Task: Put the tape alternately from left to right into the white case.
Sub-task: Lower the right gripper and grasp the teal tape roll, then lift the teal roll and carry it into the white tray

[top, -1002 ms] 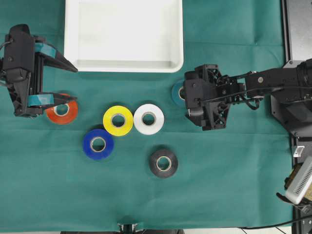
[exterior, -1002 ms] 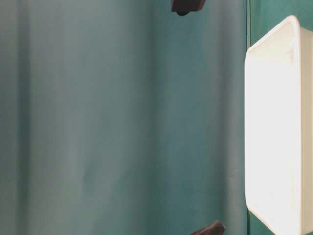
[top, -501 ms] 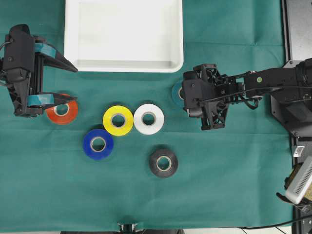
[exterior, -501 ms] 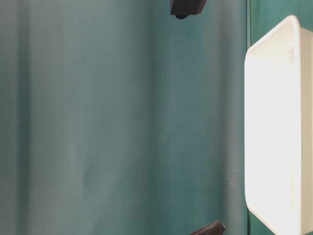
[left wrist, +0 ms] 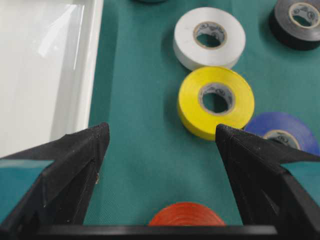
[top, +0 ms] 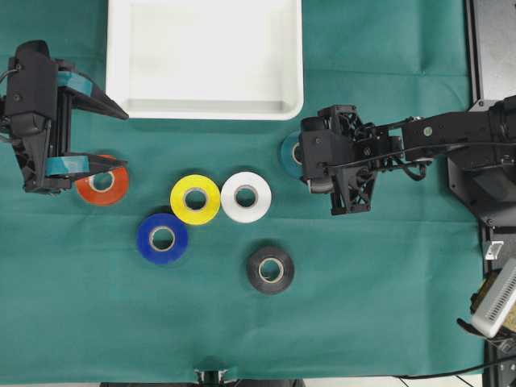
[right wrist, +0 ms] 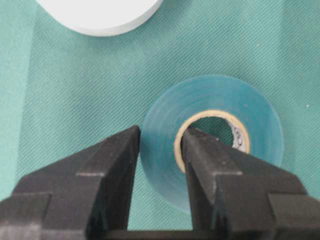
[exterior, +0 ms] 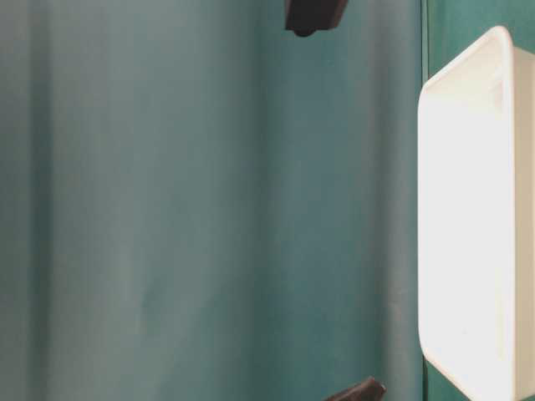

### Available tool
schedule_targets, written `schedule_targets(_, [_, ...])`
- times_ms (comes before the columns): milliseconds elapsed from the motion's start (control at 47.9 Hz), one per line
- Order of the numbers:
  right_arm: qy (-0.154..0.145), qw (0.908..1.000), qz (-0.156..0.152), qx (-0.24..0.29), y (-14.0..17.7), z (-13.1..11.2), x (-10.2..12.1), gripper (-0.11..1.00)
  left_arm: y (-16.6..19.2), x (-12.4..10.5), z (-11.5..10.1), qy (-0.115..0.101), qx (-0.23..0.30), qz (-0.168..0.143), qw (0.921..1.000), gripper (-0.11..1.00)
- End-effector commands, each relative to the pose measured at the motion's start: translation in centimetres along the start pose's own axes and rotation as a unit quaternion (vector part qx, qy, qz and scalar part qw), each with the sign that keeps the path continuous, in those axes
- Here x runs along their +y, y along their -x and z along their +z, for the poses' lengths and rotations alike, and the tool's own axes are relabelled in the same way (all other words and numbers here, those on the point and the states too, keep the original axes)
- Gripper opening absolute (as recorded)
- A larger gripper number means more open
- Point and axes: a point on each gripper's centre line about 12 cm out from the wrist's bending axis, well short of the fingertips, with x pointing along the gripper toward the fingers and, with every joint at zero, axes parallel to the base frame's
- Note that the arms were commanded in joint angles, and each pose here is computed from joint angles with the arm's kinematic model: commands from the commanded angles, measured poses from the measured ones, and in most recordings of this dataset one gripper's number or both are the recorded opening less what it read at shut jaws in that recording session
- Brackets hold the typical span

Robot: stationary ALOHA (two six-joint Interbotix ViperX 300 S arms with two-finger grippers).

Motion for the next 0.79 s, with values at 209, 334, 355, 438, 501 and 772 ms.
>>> schedule_targets(209, [-0.008,0.9985,0.005,-0.054,2.9,2.8,0.3,0.01,0.1,0.0,0.7,0.001,-0.012,0.000,0.9999,0.91])
schedule_targets(334, [-0.008,0.9973,0.007,-0.073,3.7,3.6,0.3,0.01,0.1,0.0,0.8,0.001,-0.012,0.000,0.9999,0.91])
schedule_targets(355, [-0.008,0.9970,0.008,-0.077,3.9,3.8,0.4,0.01,0.1,0.0,0.8,0.001,-0.012,0.000,0.9999,0.91])
schedule_targets(438, [-0.008,0.9964,0.009,-0.084,4.1,4.1,0.4,0.01,0.1,0.0,0.8,0.001,-0.012,0.000,0.9999,0.91])
schedule_targets(501, [-0.007,0.9962,0.009,-0.086,4.2,4.3,0.4,0.01,0.1,0.0,0.8,0.001,-0.012,0.000,0.9999,0.91])
schedule_targets(772, [-0.007,0.9952,0.008,-0.098,4.4,5.2,0.4,0.01,0.1,0.0,0.8,0.001,-0.012,0.000,0.9999,0.91])
